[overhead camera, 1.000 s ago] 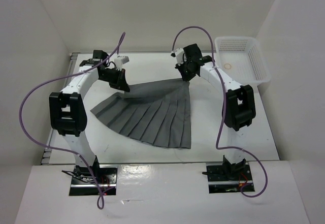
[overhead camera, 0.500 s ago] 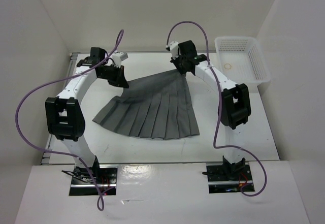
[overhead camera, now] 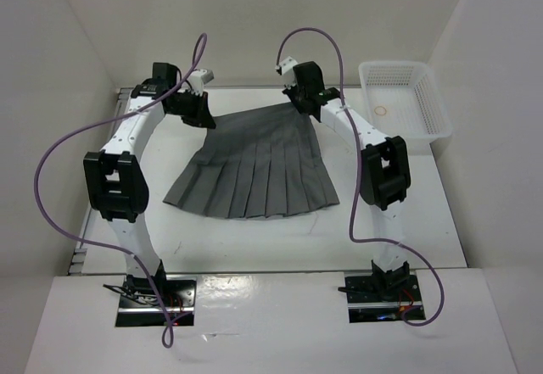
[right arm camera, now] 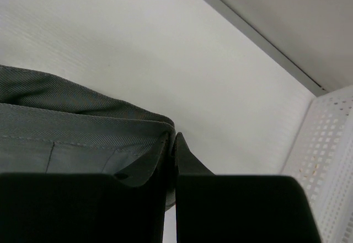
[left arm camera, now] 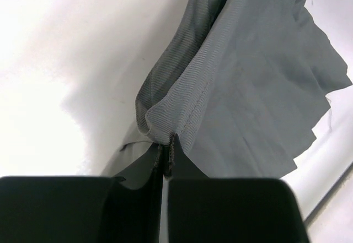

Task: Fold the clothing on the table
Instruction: Fold the skirt

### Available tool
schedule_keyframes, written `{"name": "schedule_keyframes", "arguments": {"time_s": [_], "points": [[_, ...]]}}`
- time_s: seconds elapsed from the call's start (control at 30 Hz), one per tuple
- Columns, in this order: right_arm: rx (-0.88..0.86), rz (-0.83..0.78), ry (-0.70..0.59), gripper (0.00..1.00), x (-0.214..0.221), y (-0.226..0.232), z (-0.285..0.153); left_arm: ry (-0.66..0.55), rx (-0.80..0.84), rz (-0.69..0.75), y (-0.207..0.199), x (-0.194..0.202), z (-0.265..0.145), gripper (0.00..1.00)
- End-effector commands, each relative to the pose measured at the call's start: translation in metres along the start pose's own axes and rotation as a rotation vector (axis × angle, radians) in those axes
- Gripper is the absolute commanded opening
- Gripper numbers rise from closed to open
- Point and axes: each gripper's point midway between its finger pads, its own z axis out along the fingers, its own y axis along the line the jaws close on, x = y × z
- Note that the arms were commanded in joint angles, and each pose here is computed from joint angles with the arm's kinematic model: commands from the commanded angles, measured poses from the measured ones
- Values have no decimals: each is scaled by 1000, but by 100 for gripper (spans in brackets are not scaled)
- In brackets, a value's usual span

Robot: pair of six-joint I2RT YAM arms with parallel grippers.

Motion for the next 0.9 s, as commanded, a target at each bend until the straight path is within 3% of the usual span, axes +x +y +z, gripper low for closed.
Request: {"name": "schedule_keyframes", "arguments": {"time_s": [0.0, 0.27, 0.43, 0.87], "points": [[223, 32, -60, 0, -28, -59, -14, 6, -87, -17, 19, -7, -16, 0], [216, 7, -100, 0, -49, -48, -64, -34, -166, 19, 23, -26, -34, 0], [101, -44, -90, 0, -45, -27, -99, -34, -213, 58, 21, -21, -50, 0], [-317, -202, 92, 0, 42, 55, -157, 50, -215, 101, 13, 28, -66, 0]]}}
